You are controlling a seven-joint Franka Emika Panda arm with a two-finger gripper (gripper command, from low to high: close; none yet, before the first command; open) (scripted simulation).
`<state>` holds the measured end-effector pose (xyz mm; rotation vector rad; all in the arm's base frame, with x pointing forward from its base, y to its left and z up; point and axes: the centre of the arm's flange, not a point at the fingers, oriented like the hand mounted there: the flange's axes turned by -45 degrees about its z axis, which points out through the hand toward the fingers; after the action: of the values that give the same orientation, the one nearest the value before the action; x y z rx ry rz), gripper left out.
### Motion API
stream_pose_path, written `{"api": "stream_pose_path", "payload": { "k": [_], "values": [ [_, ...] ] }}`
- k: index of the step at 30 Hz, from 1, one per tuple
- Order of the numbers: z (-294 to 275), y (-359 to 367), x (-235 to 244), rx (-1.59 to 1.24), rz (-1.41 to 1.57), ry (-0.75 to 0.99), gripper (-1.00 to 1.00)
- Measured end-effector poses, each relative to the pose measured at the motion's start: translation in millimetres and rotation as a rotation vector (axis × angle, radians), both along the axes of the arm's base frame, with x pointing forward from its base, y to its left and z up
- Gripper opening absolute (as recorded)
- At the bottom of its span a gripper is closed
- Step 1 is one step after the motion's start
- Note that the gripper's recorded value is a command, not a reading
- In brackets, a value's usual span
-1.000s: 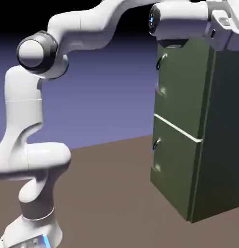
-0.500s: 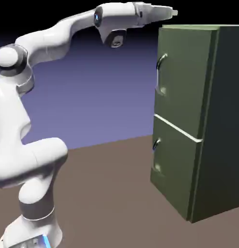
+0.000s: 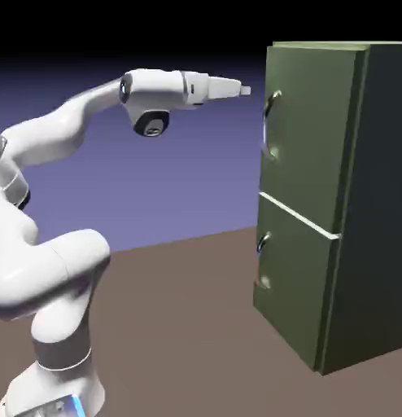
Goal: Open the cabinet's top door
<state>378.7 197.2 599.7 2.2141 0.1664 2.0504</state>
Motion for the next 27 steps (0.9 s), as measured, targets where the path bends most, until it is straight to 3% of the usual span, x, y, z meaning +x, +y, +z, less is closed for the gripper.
{"api": "stream_pose_path", "payload": {
  "k": [7,10,14,15,27],
  "values": [
    [-70,-117,2,0.151,-0.138,0.006,0.00],
    [-49,-96,-17,0.160,-0.060,-0.082,0.00],
    [-49,-99,31,0.159,-0.060,-0.082,0.00],
    [-49,-100,33,0.160,-0.060,-0.082,-1.00],
    [-49,-152,-35,0.171,0.259,-0.056,-1.00]
  ]
}}
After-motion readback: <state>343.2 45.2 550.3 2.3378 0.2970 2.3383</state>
